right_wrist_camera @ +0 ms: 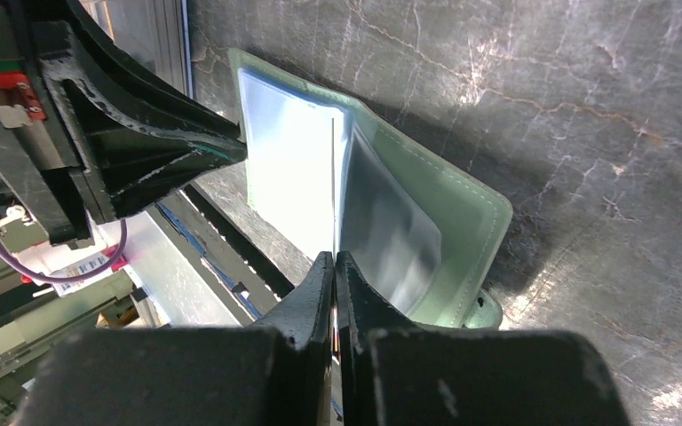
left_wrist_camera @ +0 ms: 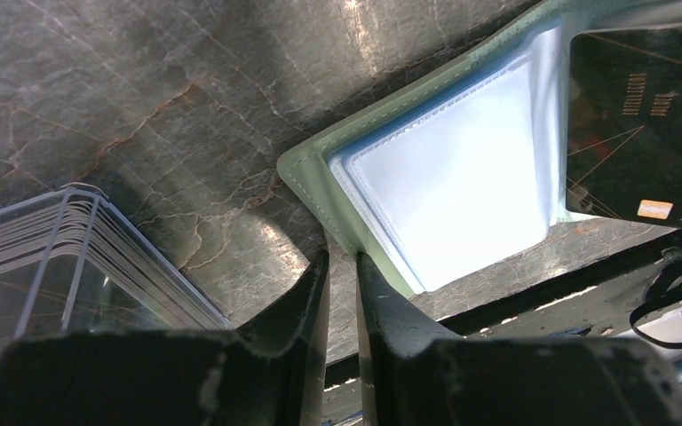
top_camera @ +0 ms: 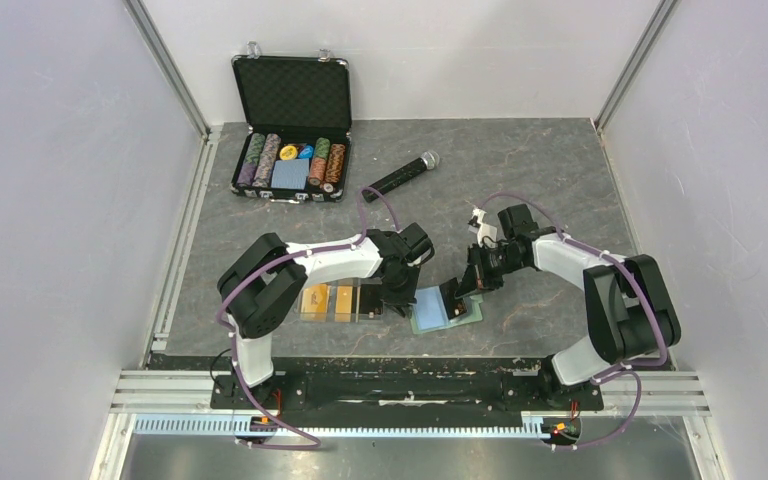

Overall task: Put the credit cards into the card holder
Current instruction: Insert the credit card into the card holder.

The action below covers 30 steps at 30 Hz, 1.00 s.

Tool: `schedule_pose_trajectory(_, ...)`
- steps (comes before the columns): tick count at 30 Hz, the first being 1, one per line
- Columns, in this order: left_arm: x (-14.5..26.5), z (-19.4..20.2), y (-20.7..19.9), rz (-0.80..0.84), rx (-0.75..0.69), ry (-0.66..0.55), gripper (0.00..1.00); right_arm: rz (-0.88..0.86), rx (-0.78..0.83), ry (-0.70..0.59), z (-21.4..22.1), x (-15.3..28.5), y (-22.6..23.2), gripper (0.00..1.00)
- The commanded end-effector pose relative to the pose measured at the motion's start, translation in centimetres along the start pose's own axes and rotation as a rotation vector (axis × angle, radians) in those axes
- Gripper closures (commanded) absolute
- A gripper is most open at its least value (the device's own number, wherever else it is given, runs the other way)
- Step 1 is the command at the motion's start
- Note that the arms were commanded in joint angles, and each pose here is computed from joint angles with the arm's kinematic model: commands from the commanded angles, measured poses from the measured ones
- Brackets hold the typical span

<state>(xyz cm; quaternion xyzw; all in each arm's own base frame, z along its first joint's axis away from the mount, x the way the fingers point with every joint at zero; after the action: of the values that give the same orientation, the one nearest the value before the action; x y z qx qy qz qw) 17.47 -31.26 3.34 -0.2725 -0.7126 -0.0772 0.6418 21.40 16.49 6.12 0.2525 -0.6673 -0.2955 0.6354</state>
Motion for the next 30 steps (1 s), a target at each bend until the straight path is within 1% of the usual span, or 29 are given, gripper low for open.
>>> schedule_pose_trajectory(1, -0.9, 0.8, 1.2, -0.074, -0.054, 0.035, 0.78, -0.036, -0.016, 0.014, 0.4, -0.7, -0.2, 1.0)
schedule_pose_trajectory(13, -1.5, 0.9, 0.9, -0.07, -0.067, 0.051, 0.82, -0.065, -0.039, 0.028, 0.7, -2.0, 0.0, 1.0)
schedule_pose_trajectory(30, -1.6, 1.1, 0.8, -0.069, -0.071, 0.057, 0.84, -0.046, -0.044, 0.04, 1.0, -3.6, -0.8, 1.0)
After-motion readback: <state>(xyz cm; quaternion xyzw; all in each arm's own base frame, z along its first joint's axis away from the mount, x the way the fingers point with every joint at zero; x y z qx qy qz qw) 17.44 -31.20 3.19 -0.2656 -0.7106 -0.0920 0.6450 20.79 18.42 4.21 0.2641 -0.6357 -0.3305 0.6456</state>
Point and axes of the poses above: each gripper's point midway between its finger pads, its own x axis back along the fingers, its own y axis along the line the jaws close on, z = x × y, the point moved 2 cm from there along x, back along the fingers, and after that the axes turned 15 degrees about -x, right-handed, at the moved point
